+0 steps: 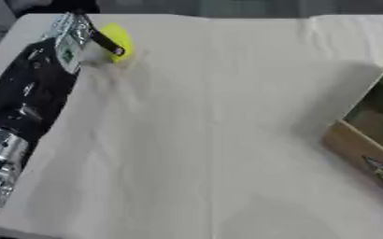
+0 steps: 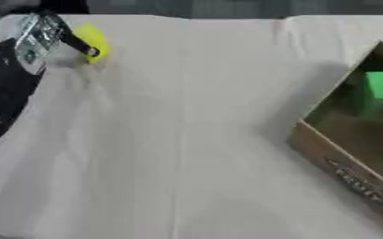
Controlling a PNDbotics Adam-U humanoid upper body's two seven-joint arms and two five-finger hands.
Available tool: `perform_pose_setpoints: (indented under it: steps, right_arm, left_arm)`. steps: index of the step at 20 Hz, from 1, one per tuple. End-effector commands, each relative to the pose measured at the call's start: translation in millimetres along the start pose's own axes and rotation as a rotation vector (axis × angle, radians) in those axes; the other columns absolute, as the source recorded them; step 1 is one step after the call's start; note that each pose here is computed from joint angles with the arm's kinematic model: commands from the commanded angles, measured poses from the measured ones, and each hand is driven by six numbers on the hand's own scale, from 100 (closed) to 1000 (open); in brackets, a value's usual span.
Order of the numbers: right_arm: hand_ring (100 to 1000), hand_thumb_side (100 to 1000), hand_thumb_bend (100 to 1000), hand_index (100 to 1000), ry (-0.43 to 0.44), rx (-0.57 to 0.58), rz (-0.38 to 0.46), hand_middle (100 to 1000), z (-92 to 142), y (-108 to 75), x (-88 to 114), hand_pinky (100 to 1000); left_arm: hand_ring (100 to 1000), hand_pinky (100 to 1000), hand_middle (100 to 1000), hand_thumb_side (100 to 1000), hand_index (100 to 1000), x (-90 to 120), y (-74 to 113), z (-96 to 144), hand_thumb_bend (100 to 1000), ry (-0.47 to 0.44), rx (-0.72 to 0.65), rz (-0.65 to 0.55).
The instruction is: Pick up the objects with one hand, pass them to the other hand, and then place them into the box on the other side of the table.
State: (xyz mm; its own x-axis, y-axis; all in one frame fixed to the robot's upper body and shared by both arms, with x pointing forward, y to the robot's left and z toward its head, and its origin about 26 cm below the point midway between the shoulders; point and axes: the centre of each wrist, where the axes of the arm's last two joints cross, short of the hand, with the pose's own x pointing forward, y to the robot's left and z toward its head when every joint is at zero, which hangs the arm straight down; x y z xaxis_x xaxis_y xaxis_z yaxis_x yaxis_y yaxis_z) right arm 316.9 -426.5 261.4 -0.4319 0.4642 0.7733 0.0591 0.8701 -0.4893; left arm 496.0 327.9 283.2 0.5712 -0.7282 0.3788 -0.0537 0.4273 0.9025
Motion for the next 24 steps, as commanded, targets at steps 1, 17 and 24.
perform_pose_setpoints:
  steps: [1, 17, 24]
  right_arm:
    - [767, 783, 100, 816, -0.019, -0.001, 0.033, 776, -1.8, -7.4, 8.9, 1000]
    - [767, 786, 100, 815, -0.011, 0.009, 0.031, 777, -1.4, -6.4, 6.1, 1000]
    - [768, 791, 100, 815, -0.013, 0.015, 0.029, 777, -2.8, -5.4, 6.4, 1000]
  left_arm:
    - [821, 816, 747, 272, 815, -3.8, 15.3, 0.1, 513, 0.005, 0.024, 0.015]
    - [817, 815, 743, 379, 829, -2.7, 13.7, -0.1, 564, 0.02, 0.033, 0.028]
    - [798, 793, 687, 339, 741, 0.4, 13.3, 1.1, 403, 0.045, 0.082, 0.053]
